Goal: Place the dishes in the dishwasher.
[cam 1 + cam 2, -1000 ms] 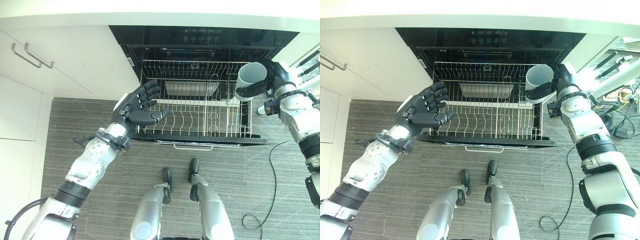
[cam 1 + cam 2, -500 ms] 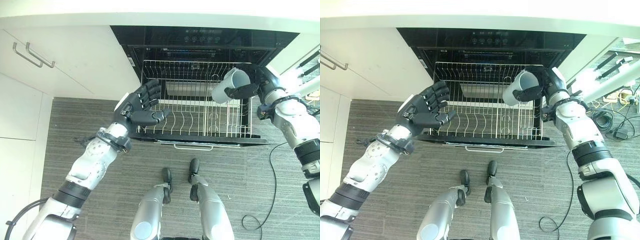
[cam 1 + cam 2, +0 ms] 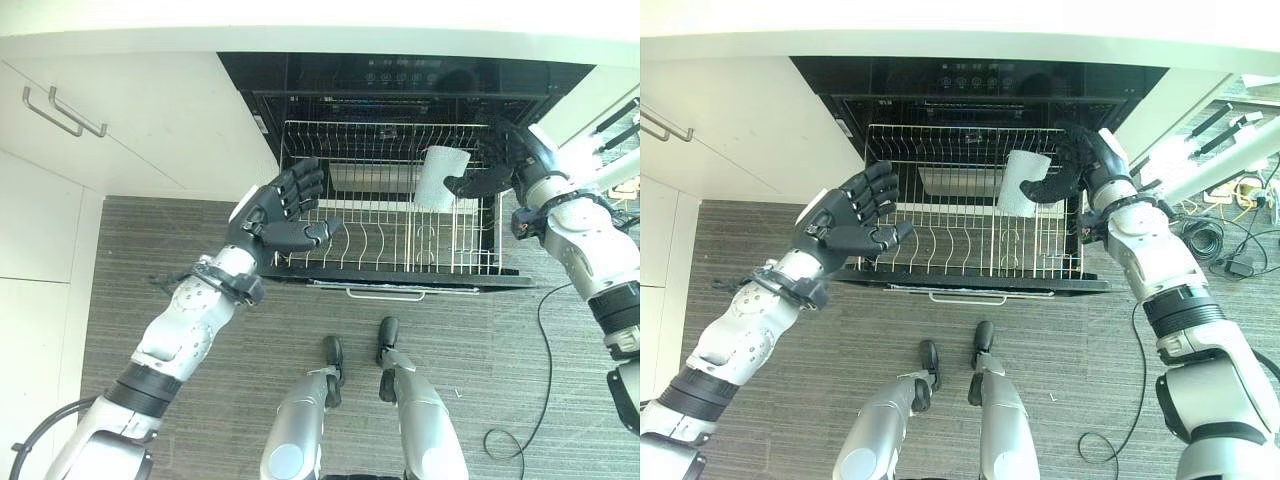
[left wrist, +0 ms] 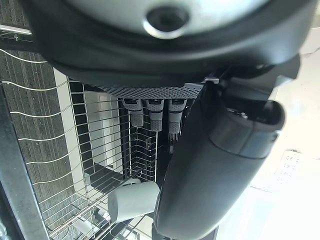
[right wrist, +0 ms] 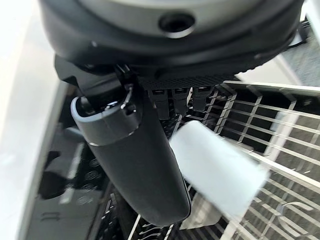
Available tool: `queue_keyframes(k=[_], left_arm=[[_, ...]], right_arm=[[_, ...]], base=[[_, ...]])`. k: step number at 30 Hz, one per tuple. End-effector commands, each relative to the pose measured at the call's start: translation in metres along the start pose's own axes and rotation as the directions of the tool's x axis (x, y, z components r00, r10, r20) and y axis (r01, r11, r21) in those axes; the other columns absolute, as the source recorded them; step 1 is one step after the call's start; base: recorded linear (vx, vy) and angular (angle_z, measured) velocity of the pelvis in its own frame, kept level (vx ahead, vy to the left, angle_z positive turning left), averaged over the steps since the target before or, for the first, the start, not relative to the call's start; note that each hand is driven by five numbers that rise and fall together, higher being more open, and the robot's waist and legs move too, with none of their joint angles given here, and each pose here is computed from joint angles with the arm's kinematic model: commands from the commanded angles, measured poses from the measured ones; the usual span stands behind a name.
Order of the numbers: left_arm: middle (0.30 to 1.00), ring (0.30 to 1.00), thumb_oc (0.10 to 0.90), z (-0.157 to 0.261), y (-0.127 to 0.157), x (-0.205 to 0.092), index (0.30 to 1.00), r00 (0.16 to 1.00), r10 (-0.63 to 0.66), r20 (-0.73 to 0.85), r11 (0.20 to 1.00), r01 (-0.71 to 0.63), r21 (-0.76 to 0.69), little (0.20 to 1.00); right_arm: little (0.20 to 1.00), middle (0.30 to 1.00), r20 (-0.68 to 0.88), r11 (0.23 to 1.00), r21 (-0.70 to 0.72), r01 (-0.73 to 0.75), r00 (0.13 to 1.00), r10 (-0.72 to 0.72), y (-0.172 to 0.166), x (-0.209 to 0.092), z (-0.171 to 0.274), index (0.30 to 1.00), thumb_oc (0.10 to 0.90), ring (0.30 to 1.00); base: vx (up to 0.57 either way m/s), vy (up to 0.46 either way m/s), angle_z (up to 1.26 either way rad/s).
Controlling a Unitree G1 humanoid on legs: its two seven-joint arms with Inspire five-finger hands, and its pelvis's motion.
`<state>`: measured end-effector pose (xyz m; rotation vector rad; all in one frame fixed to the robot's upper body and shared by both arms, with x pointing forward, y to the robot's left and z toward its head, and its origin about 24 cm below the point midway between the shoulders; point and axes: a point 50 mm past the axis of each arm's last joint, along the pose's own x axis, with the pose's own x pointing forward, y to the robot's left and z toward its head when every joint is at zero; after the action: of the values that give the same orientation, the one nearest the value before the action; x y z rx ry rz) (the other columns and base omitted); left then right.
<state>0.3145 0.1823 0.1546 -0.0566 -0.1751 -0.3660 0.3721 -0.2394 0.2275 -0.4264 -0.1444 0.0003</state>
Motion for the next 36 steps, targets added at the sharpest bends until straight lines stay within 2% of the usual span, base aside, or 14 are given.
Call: queue_keyframes(k=[1, 5, 12, 14, 17, 22, 26, 31, 36], left_arm=[[0.9, 0.9, 0.8, 0.044, -0.014, -0.01, 0.9, 0.961, -0.073, 0.267, 0.997, 0.063, 0.047, 0.9], [0.9, 0.9, 0.8, 0.045, -0.015, -0.014, 0.9, 0.951, -0.066, 0.303, 0.998, 0.056, 0.04, 0.9], [0.9, 0.9, 0.8, 0.06, -0.017, -0.031, 0.9, 0.883, 0.004, 0.47, 0.998, -0.034, 0.054, 0.9], [0.9, 0.9, 0.8, 0.06, -0.016, -0.039, 0.9, 0.868, 0.026, 0.495, 0.997, -0.059, 0.052, 0.9], [0.9, 0.9, 0.8, 0.055, -0.016, -0.048, 0.9, 0.859, 0.038, 0.51, 0.998, -0.062, 0.029, 0.9], [0.9, 0.9, 0.8, 0.049, -0.014, -0.061, 0.9, 0.849, 0.069, 0.524, 0.996, -0.085, 0.007, 0.9], [0.9, 0.9, 0.8, 0.041, -0.008, -0.073, 0.9, 0.855, 0.115, 0.505, 0.992, -0.122, -0.021, 0.9], [0.9, 0.9, 0.8, 0.03, -0.003, -0.083, 0.9, 0.872, 0.145, 0.467, 0.989, -0.119, -0.086, 0.9], [0.9, 0.9, 0.8, 0.022, -0.007, -0.089, 0.9, 0.88, 0.16, 0.448, 0.987, -0.133, -0.09, 0.9]], right_arm=[[0.9, 0.9, 0.329, 0.995, -0.018, 0.102, 0.94, -0.09, -0.024, -0.013, 0.068, 0.9, 0.8, 0.9], [0.9, 0.9, 0.403, 0.993, 0.042, 0.113, 0.907, -0.12, -0.016, -0.026, 0.072, 0.9, 0.8, 0.9], [0.9, 0.9, 0.426, 0.969, 0.245, 0.024, 0.896, -0.13, 0.019, -0.068, 0.033, 0.9, 0.8, 0.9], [0.9, 0.9, 0.435, 0.921, 0.379, -0.083, 0.895, -0.098, 0.033, -0.086, 0.018, 0.9, 0.8, 0.9], [0.9, 0.9, 0.465, 0.849, 0.488, -0.203, 0.883, -0.056, 0.044, -0.1, 0.009, 0.9, 0.8, 0.9], [0.9, 0.9, 0.52, 0.754, 0.577, -0.315, 0.853, -0.043, 0.05, -0.118, 0.006, 0.9, 0.8, 0.9], [0.9, 0.9, 0.519, 0.731, 0.592, -0.339, 0.854, -0.024, 0.052, -0.126, 0.001, 0.9, 0.8, 0.9], [0.9, 0.9, 0.489, 0.759, 0.581, -0.294, 0.872, -0.037, 0.043, -0.131, -0.007, 0.9, 0.8, 0.9], [0.9, 0.9, 0.493, 0.783, 0.552, -0.288, 0.87, -0.027, 0.037, -0.13, -0.004, 0.9, 0.8, 0.9]], base=[[0.0, 0.0, 0.0], [0.0, 0.0, 0.0], [0.01, -0.011, -0.05], [0.03, -0.081, -0.06], [0.05, -0.091, -0.03], [0.09, -0.101, 0.04], [0.12, -0.055, 0.04], [0.04, 0.052, 0.01], [-0.01, 0.386, 0.12]])
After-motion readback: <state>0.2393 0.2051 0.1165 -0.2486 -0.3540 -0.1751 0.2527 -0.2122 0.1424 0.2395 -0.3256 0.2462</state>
